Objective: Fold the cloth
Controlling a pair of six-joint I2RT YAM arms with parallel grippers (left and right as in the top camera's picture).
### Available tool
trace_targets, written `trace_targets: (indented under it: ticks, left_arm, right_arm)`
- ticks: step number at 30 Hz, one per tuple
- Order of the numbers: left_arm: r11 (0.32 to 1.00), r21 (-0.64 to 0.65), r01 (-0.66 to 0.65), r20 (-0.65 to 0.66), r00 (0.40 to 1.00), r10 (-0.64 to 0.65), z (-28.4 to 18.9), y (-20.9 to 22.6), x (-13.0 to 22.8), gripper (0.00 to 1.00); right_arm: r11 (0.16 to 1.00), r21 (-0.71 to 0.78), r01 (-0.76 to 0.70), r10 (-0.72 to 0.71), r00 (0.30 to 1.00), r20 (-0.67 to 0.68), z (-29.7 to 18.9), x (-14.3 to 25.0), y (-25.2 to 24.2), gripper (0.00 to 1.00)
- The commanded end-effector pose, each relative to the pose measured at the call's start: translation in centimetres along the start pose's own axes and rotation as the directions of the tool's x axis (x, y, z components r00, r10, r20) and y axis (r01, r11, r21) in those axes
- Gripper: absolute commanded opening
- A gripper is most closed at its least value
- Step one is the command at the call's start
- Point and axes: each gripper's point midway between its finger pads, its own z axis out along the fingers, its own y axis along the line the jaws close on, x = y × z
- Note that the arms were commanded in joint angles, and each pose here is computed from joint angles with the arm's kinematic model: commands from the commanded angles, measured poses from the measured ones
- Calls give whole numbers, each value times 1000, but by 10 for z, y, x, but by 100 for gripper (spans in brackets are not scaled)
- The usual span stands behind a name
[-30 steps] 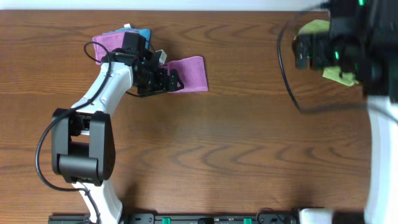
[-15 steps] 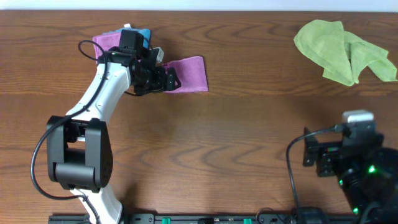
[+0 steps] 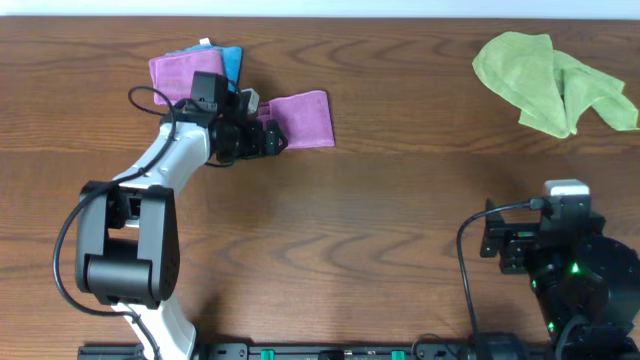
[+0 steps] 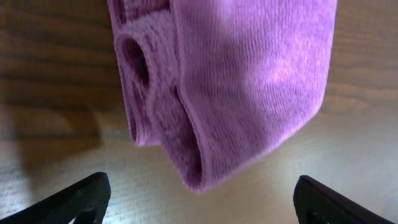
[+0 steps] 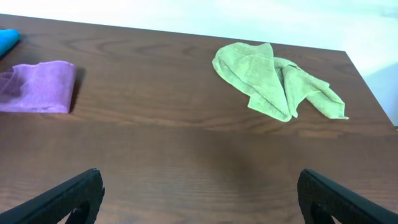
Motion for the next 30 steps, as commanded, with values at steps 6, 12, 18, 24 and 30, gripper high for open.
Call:
trace_targets:
  ticks: [6,12,18,24,30]
  left_arm:
    - [998,23,52,76,996,-54,11,8,-19,95]
    - [997,37,67,76,995,-70,25,18,-20,95]
    - [994,34,104,54,993,-106,38,29,-15,95]
    - [977,107,185,14,982,-188,58,29,-8,95]
    - [961,110,254,-52,967,-250,76,38,9,91]
  right_arm:
    - [1000,20,-21,21,1000,-12,1,5,-3,99]
    - [1000,19,-21,21,1000,-12,1,5,-3,99]
    - [1000,13,-25,25,1000,-11,1,5,-2,99]
    - [997,13,-70,70,997,-10,1,5,-2,99]
    - [997,13,-70,71,997,-9,1,4,-2,99]
